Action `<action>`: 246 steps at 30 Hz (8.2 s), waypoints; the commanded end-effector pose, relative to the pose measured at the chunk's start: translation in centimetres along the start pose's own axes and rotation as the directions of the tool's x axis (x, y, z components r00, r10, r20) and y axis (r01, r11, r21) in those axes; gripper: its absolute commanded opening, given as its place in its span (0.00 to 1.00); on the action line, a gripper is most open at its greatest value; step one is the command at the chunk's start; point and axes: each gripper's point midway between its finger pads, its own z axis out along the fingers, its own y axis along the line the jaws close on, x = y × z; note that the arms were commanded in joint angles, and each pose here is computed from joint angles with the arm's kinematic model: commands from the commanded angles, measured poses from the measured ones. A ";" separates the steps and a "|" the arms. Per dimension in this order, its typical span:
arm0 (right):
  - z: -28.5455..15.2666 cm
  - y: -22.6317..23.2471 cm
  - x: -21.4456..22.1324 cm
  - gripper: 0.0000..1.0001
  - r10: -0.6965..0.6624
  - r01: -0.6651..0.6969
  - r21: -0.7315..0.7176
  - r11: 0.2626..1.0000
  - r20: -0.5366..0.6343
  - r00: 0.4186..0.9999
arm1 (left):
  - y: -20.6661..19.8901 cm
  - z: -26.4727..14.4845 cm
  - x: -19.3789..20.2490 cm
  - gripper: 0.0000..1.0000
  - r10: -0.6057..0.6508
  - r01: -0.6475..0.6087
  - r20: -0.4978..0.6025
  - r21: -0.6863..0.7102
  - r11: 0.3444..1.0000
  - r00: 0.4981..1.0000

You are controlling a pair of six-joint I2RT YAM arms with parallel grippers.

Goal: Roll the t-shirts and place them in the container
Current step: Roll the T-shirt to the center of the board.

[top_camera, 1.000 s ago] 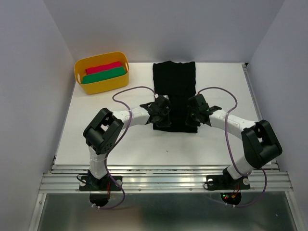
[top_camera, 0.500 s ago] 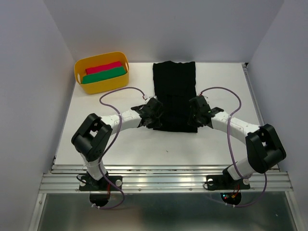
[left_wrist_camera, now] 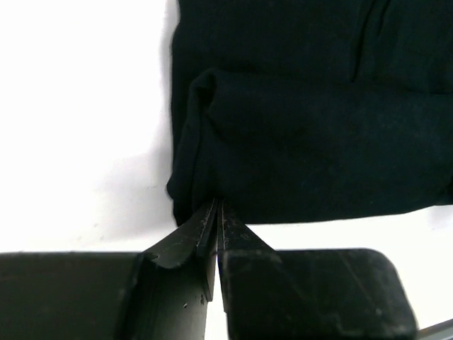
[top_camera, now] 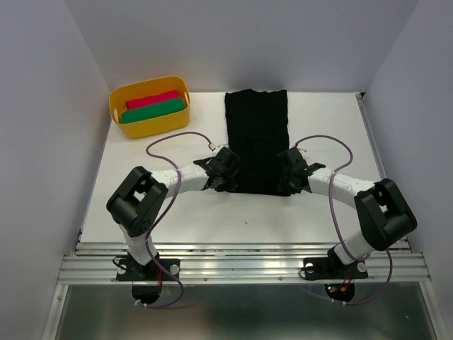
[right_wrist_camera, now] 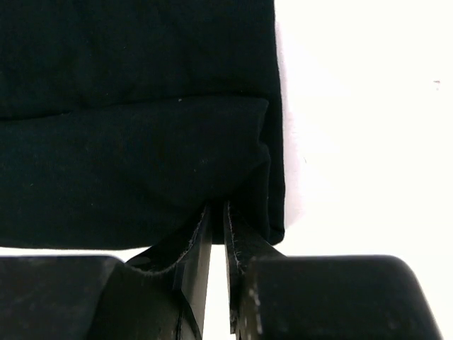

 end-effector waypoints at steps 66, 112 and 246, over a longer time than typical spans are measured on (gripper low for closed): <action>0.0 -4.1 1.9 0.32 0.424 -0.445 -0.269 0.854 -0.134 0.896 | 2.9 -0.1 1.4 0.42 -0.219 0.212 0.031 0.159 0.964 0.975; -7.4 -2.7 -0.6 0.01 0.344 -0.349 -0.381 0.856 -0.084 0.935 | 2.7 -6.8 2.3 0.00 -0.202 0.204 -0.027 0.170 0.964 0.979; -0.9 0.9 -1.6 0.04 0.162 -0.157 -0.136 0.978 0.023 0.987 | -4.1 -5.8 -5.1 0.00 -0.033 0.014 0.063 0.271 0.963 0.997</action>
